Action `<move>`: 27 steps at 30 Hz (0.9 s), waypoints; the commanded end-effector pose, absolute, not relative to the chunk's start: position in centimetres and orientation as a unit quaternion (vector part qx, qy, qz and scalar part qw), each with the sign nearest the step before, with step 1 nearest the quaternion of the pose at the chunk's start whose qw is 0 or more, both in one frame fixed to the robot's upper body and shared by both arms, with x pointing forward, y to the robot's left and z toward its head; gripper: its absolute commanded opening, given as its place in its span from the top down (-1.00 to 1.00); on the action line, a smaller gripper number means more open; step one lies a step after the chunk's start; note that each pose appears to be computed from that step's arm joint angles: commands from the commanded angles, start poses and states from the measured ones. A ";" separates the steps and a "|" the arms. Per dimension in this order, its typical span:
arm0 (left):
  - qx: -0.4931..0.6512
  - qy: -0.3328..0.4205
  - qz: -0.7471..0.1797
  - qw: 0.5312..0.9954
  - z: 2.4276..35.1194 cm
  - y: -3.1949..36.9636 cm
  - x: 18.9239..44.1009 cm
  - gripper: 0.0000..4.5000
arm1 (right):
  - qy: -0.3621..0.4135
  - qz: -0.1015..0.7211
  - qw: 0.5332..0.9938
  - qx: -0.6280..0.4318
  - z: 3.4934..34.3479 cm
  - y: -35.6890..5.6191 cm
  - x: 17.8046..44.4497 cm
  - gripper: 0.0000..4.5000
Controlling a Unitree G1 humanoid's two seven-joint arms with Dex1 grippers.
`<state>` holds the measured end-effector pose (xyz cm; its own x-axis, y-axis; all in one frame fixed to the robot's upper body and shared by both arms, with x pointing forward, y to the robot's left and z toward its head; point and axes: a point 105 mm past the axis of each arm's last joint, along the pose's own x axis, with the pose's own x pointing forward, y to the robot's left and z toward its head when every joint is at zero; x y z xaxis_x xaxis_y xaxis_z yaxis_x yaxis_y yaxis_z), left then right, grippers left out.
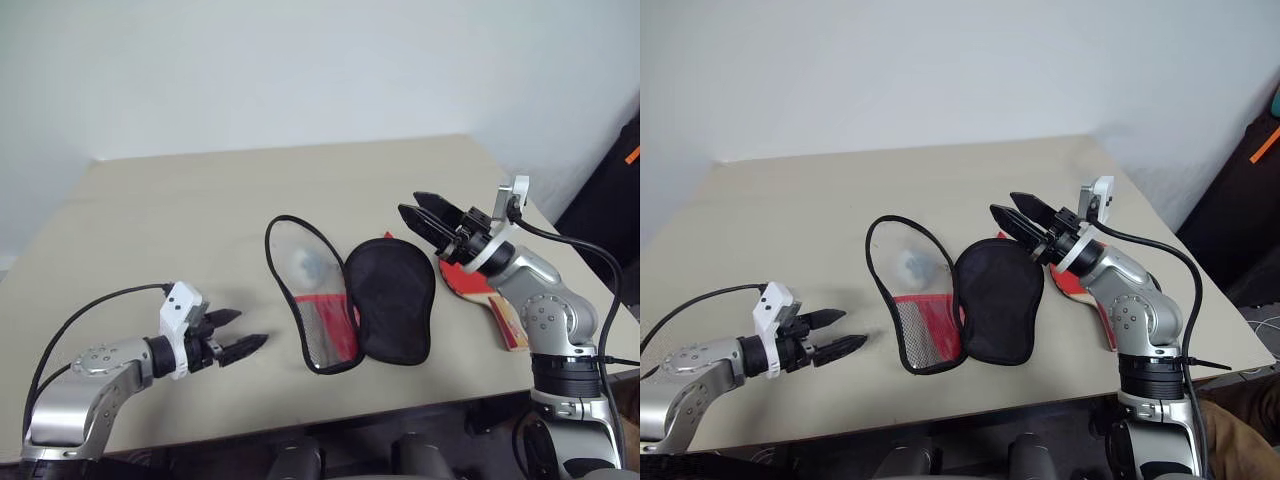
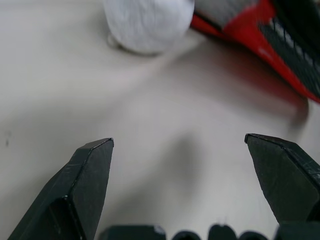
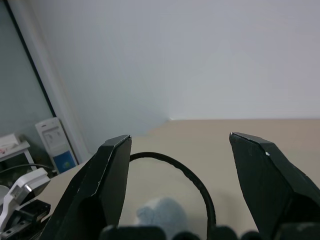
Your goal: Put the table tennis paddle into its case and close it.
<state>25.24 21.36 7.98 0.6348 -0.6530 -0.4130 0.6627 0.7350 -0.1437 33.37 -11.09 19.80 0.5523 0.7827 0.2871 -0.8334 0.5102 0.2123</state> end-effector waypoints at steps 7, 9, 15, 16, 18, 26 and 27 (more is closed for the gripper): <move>-0.016 0.197 -0.385 0.901 9.0 20.3 27.3 -1.00 | -0.128 0.452 0.870 0.146 21.9 -11.5 33.5 -0.50; -0.017 0.194 -0.389 0.900 9.4 20.4 27.7 -1.00 | -0.127 0.442 0.877 0.142 21.8 -12.0 33.6 -0.50; 0.000 0.207 -0.416 0.885 8.8 19.8 28.0 -1.00 | -0.130 0.394 0.901 0.126 22.0 -14.3 33.5 -0.50; 0.001 0.206 -0.422 0.883 8.9 19.5 28.1 -1.00 | -0.131 0.378 0.908 0.123 22.1 -14.9 33.7 -0.50; 0.002 0.205 -0.435 0.877 8.8 18.8 28.4 -1.00 | -0.125 0.329 0.928 0.121 22.0 -16.6 34.2 -0.50; 0.016 0.231 -0.472 0.851 7.5 17.0 27.6 -1.00 | -0.008 0.182 0.982 0.052 18.7 -22.8 31.8 -0.50; 0.016 0.231 -0.474 0.850 7.5 16.9 27.6 -1.00 | 0.020 0.178 0.983 0.038 17.9 -23.0 31.0 -0.50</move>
